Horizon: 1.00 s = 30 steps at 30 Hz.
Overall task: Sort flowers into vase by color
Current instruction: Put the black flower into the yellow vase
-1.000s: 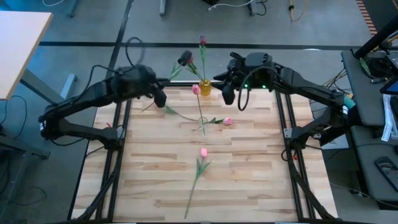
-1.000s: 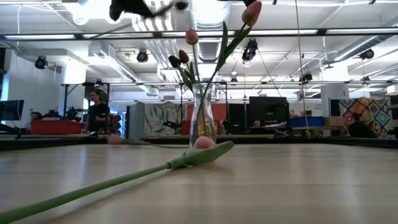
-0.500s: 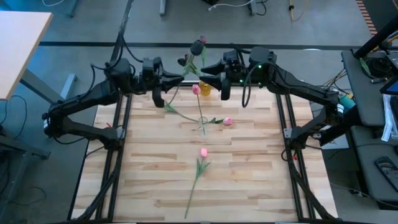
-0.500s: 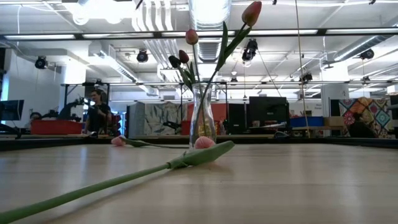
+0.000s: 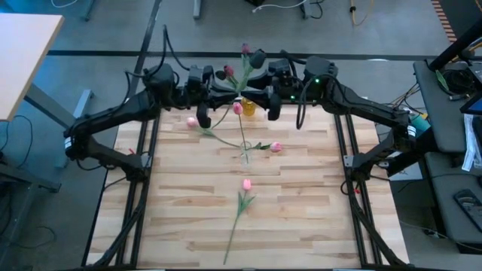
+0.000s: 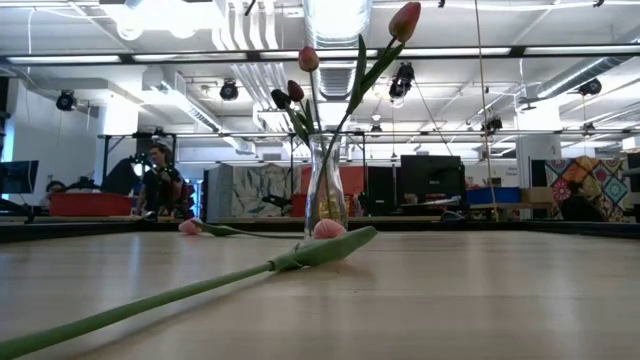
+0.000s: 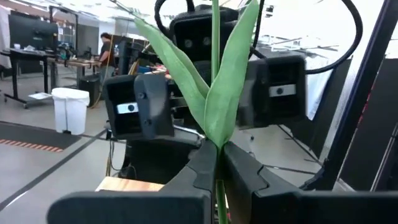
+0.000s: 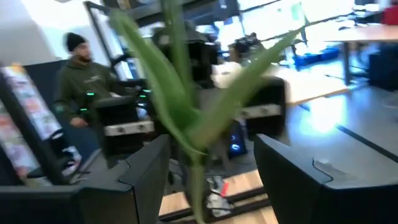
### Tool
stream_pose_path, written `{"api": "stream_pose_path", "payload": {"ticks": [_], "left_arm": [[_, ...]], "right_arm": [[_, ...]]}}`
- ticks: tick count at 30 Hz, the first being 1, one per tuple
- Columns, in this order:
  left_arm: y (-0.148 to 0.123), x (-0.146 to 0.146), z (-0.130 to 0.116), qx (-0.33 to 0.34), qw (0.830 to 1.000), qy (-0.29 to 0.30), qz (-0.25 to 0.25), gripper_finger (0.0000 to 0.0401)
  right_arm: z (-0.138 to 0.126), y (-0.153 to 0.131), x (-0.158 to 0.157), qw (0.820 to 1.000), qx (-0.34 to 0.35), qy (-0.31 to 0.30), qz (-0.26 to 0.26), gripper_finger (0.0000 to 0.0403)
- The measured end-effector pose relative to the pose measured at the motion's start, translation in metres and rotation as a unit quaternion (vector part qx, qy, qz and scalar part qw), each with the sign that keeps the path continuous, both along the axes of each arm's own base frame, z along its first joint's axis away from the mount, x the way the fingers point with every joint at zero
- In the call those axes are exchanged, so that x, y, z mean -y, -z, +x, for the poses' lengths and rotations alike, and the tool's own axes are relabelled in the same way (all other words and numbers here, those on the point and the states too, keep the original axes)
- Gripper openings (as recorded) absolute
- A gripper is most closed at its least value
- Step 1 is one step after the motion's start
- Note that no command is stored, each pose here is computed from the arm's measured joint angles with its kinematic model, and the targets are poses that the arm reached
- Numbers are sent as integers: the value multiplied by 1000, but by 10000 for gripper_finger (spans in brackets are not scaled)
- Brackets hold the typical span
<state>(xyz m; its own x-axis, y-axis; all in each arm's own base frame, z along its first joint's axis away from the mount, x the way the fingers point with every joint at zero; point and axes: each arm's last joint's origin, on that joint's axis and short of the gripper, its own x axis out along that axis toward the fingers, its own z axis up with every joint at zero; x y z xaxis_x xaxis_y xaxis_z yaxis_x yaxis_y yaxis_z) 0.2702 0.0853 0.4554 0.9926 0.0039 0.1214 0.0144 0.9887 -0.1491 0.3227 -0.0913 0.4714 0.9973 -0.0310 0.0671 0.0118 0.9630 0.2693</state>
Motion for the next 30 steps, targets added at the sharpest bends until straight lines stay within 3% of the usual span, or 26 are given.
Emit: {"api": "stream_pose_path", "payload": {"ticks": [10,14,20,30], "left_arm": [[0,-4,14,-5,1000,10,-4,0],[-1,-4,14,-4,1000,10,-5,1],[1,-5,14,-7,1000,11,-20,26],[-1,-2,3,-27,999,1,-22,101]], "right_arm": [[0,-2,-3,1000,12,-23,-6,207],[0,-2,-3,1000,12,-13,-7,149],[0,-2,-3,1000,11,-12,-23,27],[-4,-6,-4,999,16,-11,-34,19]]}}
